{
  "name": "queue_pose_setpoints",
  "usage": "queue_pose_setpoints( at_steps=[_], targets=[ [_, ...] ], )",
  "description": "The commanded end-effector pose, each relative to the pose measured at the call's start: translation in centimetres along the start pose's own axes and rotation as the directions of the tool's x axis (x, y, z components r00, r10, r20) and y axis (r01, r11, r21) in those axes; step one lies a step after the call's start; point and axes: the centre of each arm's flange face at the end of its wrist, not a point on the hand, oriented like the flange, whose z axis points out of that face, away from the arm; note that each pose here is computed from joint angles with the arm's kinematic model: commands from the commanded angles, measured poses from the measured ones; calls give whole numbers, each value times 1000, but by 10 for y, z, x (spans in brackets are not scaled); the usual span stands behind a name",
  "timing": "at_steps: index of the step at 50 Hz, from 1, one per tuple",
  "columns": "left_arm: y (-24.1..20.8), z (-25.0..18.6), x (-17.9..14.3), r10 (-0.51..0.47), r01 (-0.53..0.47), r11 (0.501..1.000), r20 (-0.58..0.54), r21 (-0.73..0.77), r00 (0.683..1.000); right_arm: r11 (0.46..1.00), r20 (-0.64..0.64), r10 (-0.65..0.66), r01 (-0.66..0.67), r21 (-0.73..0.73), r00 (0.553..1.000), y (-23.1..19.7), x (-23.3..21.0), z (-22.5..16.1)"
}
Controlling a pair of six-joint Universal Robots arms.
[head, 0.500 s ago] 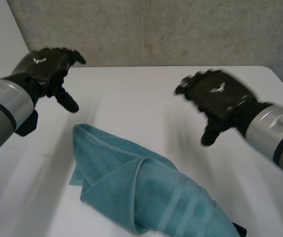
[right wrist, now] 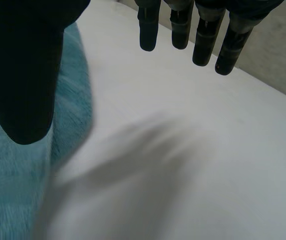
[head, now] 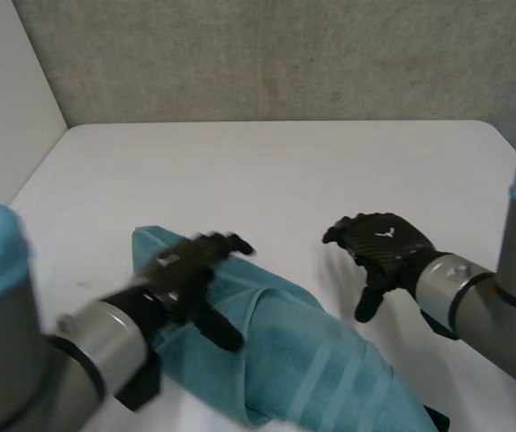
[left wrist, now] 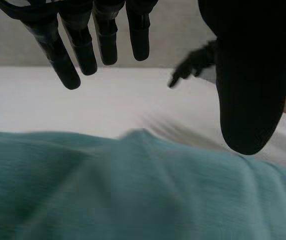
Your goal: Fold the laundry
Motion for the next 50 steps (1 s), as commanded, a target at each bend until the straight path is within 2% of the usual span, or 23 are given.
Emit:
queue_pose_setpoints(
  at_steps=[1,5,11,16,21,29,34,44,50],
  targets=[
    [25,26,17,54,-53,998,59,-13,997,999,-33,33,-34,-30,999,19,9,-11],
    [36,41,17,91,-89,996,129,-15,987,999,-46,41,-43,-33,998,25,12,-12],
    [42,51,12,125,-123,992,176,-22,977,998,-37,49,-50,-26,998,27,11,-11],
    [39,60,6,200,-214,976,219,38,955,999,-33,46,-46,-10,998,22,12,-9],
    [44,61,-1,257,-270,963,240,20,936,997,-20,70,-70,24,997,11,16,0],
    [47,57,-5,270,-281,960,250,8,930,982,108,186,-188,10,976,3,12,24],
    [41,50,-8,261,-276,961,259,21,930,963,219,262,-241,-117,940,8,-8,43],
    [28,28,-14,286,-310,950,279,45,917,941,301,290,-213,-263,909,19,-39,52],
    [15,32,-21,326,-368,926,313,82,892,959,348,260,-201,-198,901,0,-40,55]
  ],
)
